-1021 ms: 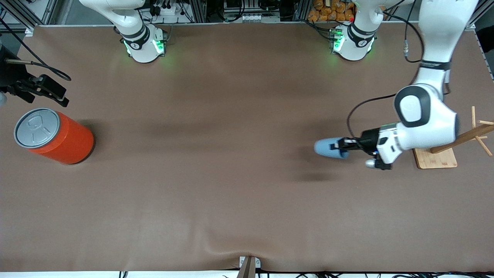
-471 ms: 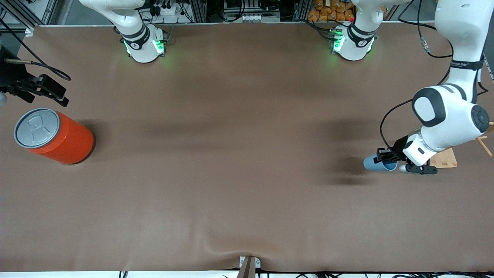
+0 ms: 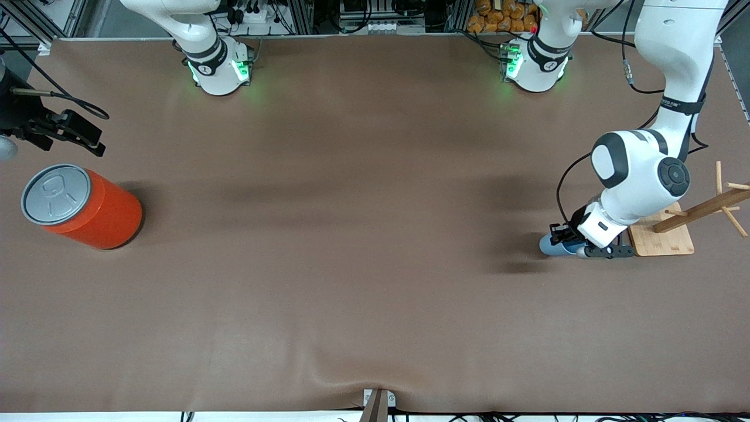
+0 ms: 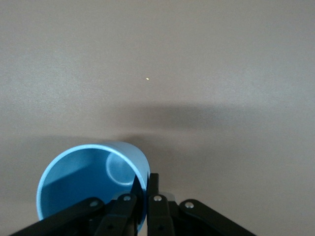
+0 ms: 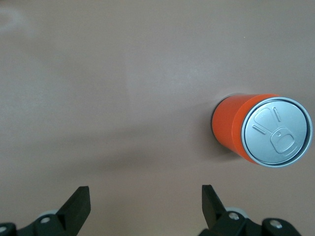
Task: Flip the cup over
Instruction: 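Open the left gripper and lift it away from the upright cup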
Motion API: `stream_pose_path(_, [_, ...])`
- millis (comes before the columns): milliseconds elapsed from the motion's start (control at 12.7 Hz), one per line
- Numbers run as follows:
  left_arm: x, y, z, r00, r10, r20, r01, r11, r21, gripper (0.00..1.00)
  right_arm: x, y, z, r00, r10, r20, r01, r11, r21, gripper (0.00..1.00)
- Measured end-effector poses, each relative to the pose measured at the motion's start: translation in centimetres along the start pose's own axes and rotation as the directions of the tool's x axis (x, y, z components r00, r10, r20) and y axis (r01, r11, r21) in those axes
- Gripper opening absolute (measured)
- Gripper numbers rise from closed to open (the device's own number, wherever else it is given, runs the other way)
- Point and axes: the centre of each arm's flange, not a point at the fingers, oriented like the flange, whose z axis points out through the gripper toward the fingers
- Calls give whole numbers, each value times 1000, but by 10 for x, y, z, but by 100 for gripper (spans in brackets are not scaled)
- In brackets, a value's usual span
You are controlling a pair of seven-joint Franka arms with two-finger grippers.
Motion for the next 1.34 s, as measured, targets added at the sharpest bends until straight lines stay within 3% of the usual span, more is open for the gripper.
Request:
stream_pose_path(236, [1,-2,-1,1000,-5,2,5,1000,0,44,0,0,0,1000,0,2,0,1000,-1,100])
stream_pose_path(393, [8,-1,-12,999,-4,38,4,1000,-12,64,-1,1,0,1000,0,6,0,1000,-1,100])
stream_pose_path(628, [30,1,-66,996,15,84,-14,1000,-21,98,-1,0,0,1000,0,9,0,1000,-2,100])
stream_pose_path(942, [46,-14,-172,992,39,122,-43,999,31,100,-4,1,2,999,0,34,0,1000,-6,100])
stream_pose_path(1335, [24,0,-277,996,13,87,-22,995,96,100,-4,1,1,999,0,34,0,1000,-6,100])
